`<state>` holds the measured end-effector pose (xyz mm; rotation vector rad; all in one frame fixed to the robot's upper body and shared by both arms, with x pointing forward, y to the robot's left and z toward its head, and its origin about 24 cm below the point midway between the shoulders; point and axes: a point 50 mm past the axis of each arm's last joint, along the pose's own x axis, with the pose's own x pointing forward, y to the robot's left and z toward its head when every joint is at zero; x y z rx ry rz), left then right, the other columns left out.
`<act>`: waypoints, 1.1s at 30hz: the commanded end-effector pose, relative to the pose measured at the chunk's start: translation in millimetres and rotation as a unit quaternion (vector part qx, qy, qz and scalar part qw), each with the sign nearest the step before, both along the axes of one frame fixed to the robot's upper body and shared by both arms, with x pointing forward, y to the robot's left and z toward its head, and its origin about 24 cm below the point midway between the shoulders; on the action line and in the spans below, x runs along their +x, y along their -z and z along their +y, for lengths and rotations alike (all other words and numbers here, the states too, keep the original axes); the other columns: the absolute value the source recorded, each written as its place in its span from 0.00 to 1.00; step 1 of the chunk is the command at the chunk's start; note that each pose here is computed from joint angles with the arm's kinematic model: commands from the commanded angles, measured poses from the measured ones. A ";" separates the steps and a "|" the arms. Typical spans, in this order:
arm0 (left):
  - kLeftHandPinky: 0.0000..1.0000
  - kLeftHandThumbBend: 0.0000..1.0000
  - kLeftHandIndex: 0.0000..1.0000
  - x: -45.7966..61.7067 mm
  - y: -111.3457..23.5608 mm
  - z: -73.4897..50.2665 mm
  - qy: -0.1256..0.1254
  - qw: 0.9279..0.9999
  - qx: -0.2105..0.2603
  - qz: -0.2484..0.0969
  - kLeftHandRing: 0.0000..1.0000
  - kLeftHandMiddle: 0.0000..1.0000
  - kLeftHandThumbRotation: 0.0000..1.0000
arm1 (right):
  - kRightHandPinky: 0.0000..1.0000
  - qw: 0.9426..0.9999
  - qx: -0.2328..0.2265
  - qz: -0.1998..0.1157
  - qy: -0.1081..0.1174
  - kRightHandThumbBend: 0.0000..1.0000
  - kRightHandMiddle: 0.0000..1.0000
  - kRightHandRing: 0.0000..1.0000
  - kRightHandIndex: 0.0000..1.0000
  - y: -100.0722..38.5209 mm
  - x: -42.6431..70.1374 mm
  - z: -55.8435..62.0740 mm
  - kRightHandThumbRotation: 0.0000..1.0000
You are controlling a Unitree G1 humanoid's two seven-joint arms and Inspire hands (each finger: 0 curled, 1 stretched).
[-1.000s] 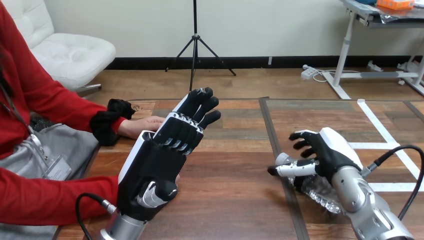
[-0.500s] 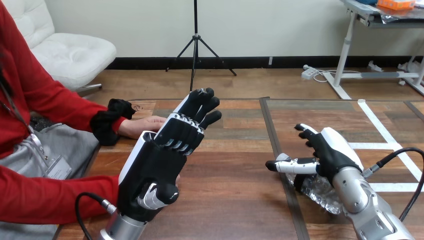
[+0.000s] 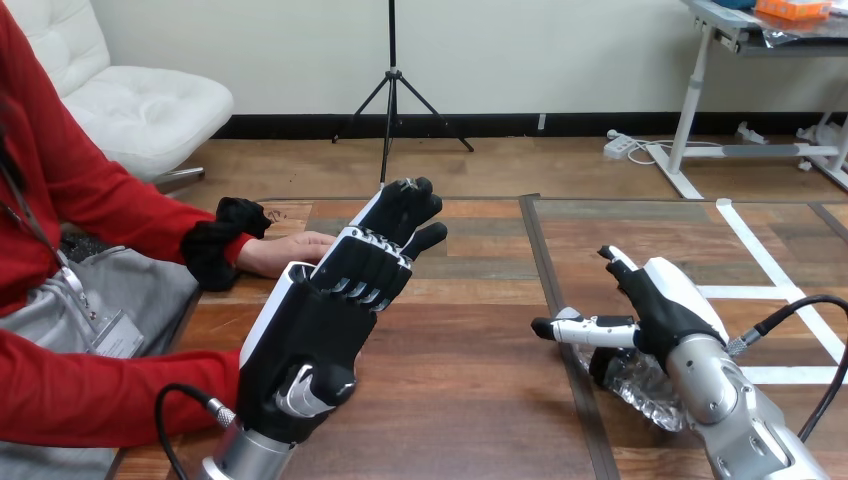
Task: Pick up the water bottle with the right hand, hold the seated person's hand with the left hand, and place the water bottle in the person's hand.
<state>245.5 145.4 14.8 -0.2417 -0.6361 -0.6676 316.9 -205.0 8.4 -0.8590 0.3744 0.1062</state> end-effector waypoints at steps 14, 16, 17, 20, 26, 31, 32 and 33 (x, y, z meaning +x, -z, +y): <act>0.93 1.00 0.94 11.5 -13.6 -18.9 0.016 0.999 -0.021 -0.028 0.97 0.97 0.67 | 0.89 0.997 -0.014 0.076 0.009 1.00 0.97 0.93 1.00 15.8 -23.4 -0.5 0.52; 0.94 1.00 0.94 11.9 -13.5 -19.9 0.019 0.999 -0.025 -0.025 0.97 0.97 0.66 | 0.89 0.997 -0.014 0.078 0.008 1.00 0.97 0.93 1.00 14.2 -25.4 -0.7 0.52; 0.94 1.00 0.94 12.1 -13.4 -20.4 0.020 0.999 -0.027 -0.023 0.97 0.97 0.66 | 0.89 0.997 -0.013 0.078 0.008 1.00 0.98 0.93 1.00 13.4 -26.5 -0.7 0.52; 0.95 1.00 0.93 12.2 -13.8 -21.4 0.022 0.999 -0.025 -0.024 0.97 0.97 0.65 | 0.88 0.996 -0.018 0.082 0.009 1.00 0.98 0.93 1.00 11.2 -29.9 -0.9 0.51; 0.96 1.00 0.93 12.8 -14.4 -24.4 0.026 0.999 -0.030 -0.024 0.97 0.97 0.65 | 0.81 0.995 -0.025 0.093 0.011 1.00 0.98 0.92 1.00 6.2 -36.3 -2.0 0.51; 0.96 1.00 0.93 13.6 -14.7 -27.1 0.031 0.999 -0.036 -0.021 0.98 0.97 0.63 | 0.77 0.994 -0.026 0.101 0.015 1.00 0.97 0.91 1.00 1.0 -42.5 -3.7 0.50; 0.97 1.00 0.94 13.6 -14.9 -29.7 0.031 0.999 -0.036 -0.023 0.98 0.97 0.63 | 0.72 0.993 -0.028 0.111 0.023 1.00 1.00 0.95 1.00 -2.6 -48.4 -5.7 0.48; 0.97 1.00 0.94 13.7 -15.2 -31.9 0.031 0.999 -0.036 -0.024 0.98 0.98 0.63 | 0.70 0.992 -0.029 0.118 0.028 1.00 1.00 0.95 1.00 -5.3 -52.9 -7.3 0.48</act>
